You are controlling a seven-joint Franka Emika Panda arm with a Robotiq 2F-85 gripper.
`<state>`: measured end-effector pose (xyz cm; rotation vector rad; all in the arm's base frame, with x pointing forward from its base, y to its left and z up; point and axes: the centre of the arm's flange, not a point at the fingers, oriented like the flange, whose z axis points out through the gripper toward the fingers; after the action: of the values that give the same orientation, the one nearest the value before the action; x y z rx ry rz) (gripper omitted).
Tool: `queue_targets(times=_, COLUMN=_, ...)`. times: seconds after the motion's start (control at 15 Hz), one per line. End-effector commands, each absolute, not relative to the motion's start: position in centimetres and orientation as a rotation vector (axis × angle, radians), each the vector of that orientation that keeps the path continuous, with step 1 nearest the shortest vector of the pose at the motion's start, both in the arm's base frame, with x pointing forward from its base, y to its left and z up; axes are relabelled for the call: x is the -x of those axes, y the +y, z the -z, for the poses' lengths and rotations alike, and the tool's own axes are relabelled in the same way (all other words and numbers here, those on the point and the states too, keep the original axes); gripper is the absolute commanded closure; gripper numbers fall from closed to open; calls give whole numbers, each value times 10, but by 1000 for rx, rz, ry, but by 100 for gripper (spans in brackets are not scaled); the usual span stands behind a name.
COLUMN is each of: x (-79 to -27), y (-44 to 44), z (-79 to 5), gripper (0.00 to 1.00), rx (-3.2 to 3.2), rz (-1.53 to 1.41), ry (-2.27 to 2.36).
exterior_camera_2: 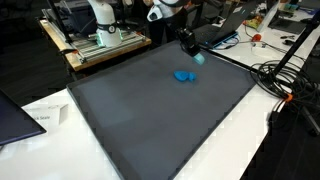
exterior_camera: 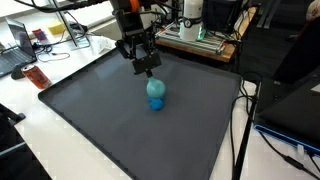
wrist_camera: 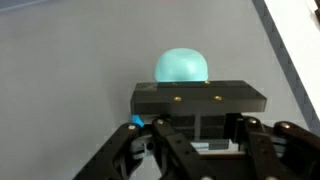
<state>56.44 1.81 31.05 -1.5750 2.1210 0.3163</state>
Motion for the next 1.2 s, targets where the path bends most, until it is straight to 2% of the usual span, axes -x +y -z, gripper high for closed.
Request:
queue_targets(times=0.0, x=-564, y=19, z=-310, gripper=47, rx=1578, rz=-319, ry=2120)
queue_targets(times=0.33, x=-564, y=17, z=-307, gripper=47, rx=1574, rz=-319, ry=2126)
queue_targets(times=0.4, x=-564, y=24, z=-310, gripper=72, rx=1600, rz=-252, ry=2152)
queue_targets(times=1.13, x=-554, y=98, z=-357, gripper=72, rx=1607, rz=-27, ry=2428)
